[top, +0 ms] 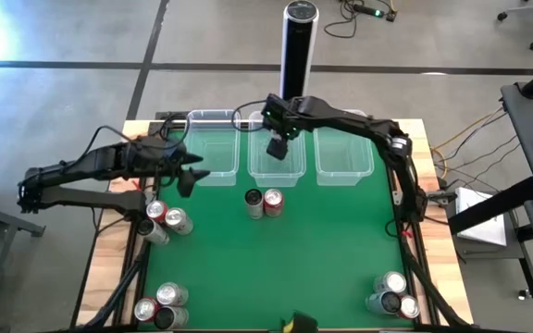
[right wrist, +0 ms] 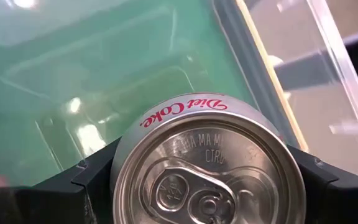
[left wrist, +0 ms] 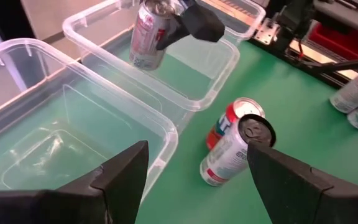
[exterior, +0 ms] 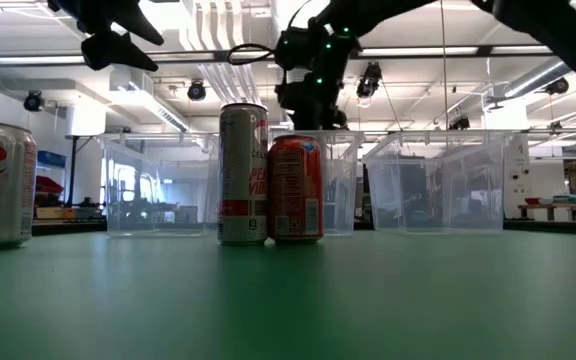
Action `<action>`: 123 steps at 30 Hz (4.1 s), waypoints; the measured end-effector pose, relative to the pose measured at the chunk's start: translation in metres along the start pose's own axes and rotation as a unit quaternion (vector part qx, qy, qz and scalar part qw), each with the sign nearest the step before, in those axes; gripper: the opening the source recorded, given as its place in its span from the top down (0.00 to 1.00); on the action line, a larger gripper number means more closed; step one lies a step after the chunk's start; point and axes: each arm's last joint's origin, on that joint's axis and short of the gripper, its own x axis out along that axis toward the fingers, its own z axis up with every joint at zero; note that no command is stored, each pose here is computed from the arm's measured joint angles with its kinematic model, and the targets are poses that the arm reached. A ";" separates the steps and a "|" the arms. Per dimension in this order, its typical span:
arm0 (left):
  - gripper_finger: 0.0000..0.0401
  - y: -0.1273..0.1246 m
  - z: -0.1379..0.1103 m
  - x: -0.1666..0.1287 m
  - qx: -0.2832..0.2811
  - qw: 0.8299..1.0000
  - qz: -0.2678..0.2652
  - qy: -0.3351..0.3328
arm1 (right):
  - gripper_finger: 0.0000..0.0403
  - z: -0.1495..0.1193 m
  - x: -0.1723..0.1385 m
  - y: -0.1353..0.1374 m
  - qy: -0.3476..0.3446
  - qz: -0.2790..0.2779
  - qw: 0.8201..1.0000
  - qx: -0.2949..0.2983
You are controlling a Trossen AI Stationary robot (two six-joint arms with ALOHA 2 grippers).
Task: Sort soda cans
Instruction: Put the top middle silver soda can into the top middle transparent bin, then put the top left silver soda can into the top middle transparent bin
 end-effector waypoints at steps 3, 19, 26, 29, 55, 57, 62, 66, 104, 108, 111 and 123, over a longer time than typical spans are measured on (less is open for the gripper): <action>0.36 0.001 0.000 0.001 -0.002 1.000 0.007 0.000 | 0.26 0.008 0.009 -0.001 -0.010 0.004 1.000 0.003; 0.36 0.001 0.001 0.001 0.010 1.000 0.015 -0.004 | 0.26 0.016 0.059 -0.003 -0.007 0.030 0.999 0.033; 0.36 0.001 0.001 0.001 0.011 1.000 0.015 -0.004 | 0.21 0.012 0.074 -0.006 0.008 0.033 0.998 0.046; 0.36 0.001 0.001 0.001 0.011 1.000 0.014 -0.004 | 0.20 0.012 0.075 -0.007 0.010 0.032 0.998 0.055; 0.36 -0.004 -0.020 -0.030 0.042 0.987 -0.135 0.074 | 0.09 0.012 -0.122 0.082 -0.152 -0.033 0.987 0.039; 0.35 -0.006 -0.029 -0.029 0.064 0.981 -0.138 0.122 | 0.09 0.004 -0.145 0.099 -0.178 -0.040 0.981 0.069; 0.31 -0.005 -0.046 -0.028 0.108 0.961 -0.121 0.223 | 0.09 -0.018 -0.191 0.140 -0.237 -0.063 0.963 0.111; 0.24 -0.005 -0.052 -0.031 0.132 0.951 -0.122 0.251 | 0.09 -0.035 -0.208 0.162 -0.256 -0.082 0.955 0.124; 0.17 -0.017 -0.104 0.020 0.215 0.874 -0.046 0.432 | 0.09 -0.053 -0.200 0.179 -0.200 -0.129 0.970 0.042; 0.17 -0.017 -0.111 0.024 0.210 0.877 -0.044 0.430 | 0.09 -0.053 -0.200 0.179 -0.201 -0.129 0.970 0.042; 0.20 -0.016 -0.115 0.027 0.202 0.880 -0.042 0.427 | 0.09 -0.054 -0.202 0.178 -0.202 -0.128 0.970 0.044; 0.28 -0.031 -0.099 0.033 0.204 0.892 -0.025 0.403 | 0.09 -0.057 -0.215 0.170 -0.217 -0.132 0.965 0.062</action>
